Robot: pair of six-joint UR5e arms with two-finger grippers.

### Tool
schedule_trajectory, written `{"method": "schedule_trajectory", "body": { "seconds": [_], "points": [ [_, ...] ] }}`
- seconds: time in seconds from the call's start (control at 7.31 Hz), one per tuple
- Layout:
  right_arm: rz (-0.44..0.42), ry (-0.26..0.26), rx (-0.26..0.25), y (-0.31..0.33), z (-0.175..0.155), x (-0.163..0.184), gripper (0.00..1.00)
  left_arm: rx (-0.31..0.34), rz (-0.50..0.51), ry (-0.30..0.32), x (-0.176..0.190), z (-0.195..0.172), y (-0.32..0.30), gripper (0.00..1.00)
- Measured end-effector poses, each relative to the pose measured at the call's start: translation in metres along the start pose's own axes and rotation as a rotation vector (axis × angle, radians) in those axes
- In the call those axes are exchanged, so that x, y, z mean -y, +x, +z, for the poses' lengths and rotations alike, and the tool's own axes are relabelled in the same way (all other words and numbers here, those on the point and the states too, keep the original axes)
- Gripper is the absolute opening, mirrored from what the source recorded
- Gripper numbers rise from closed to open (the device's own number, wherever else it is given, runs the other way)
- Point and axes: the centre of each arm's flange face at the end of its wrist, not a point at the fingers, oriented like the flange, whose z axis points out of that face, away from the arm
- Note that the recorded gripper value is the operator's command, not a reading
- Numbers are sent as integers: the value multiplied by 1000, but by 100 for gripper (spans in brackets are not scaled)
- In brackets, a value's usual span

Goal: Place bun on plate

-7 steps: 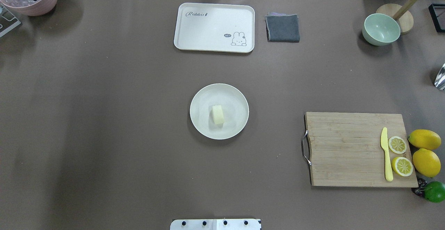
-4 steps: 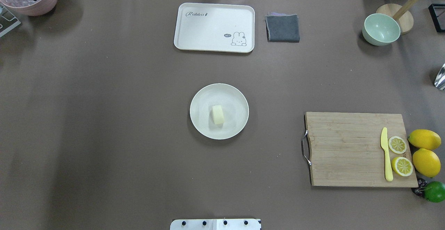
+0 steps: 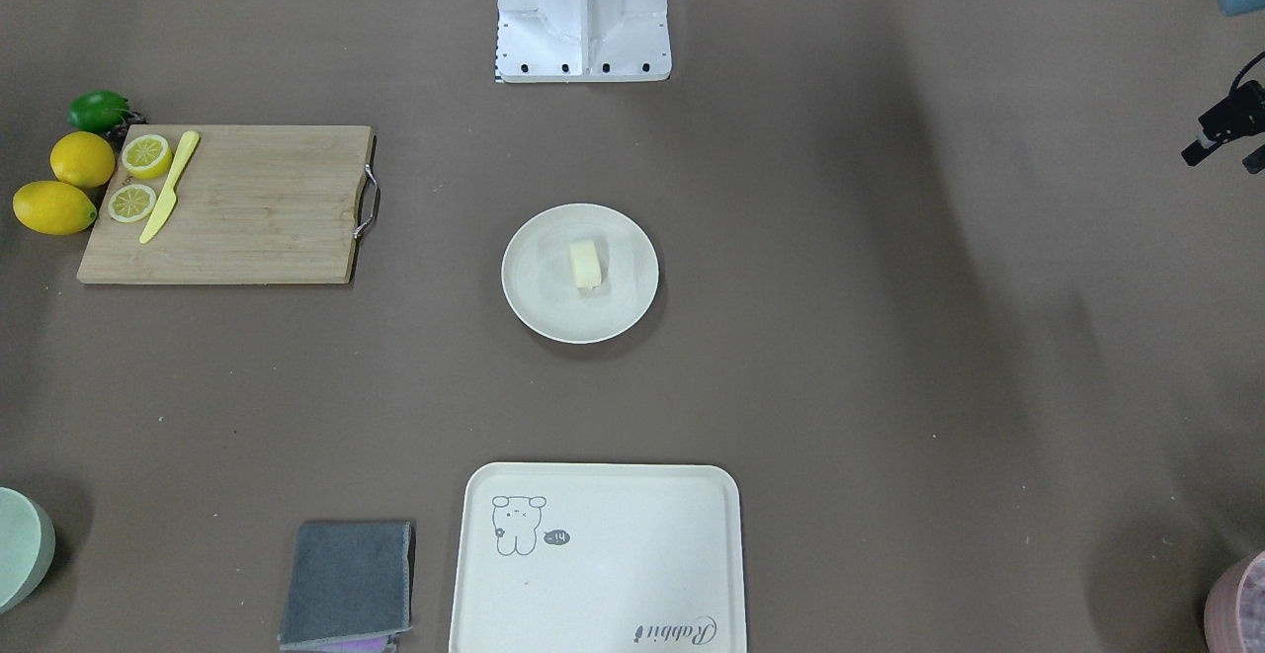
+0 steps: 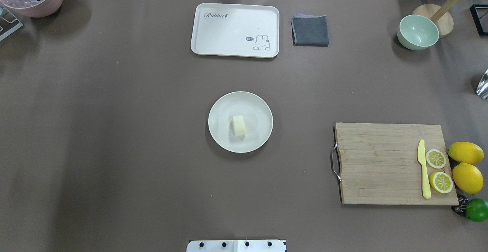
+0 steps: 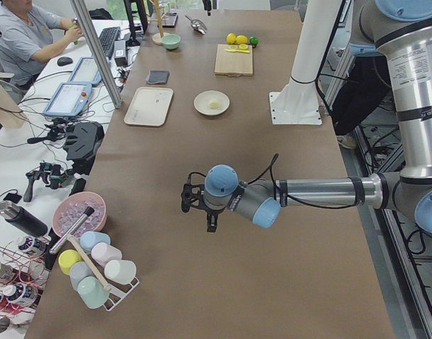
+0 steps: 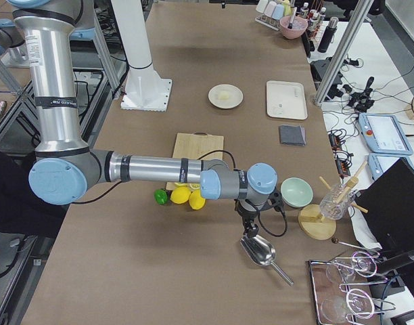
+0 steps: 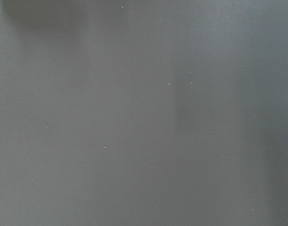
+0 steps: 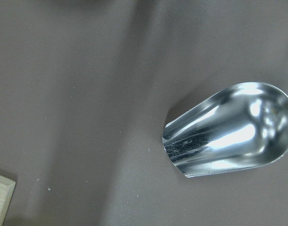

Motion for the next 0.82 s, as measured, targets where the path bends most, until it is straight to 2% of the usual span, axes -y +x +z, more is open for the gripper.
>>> {"method": "schedule_trajectory", "body": {
  "seconds": [0.55,0.82],
  "points": [
    [16,-10,-10,3,3,-5,100,-38,29,-30,-6,3,-6,97],
    [27,-12,-13,4,5,-8,100,-9,9,-4,-9,-5,-15,98]
  ]
}}
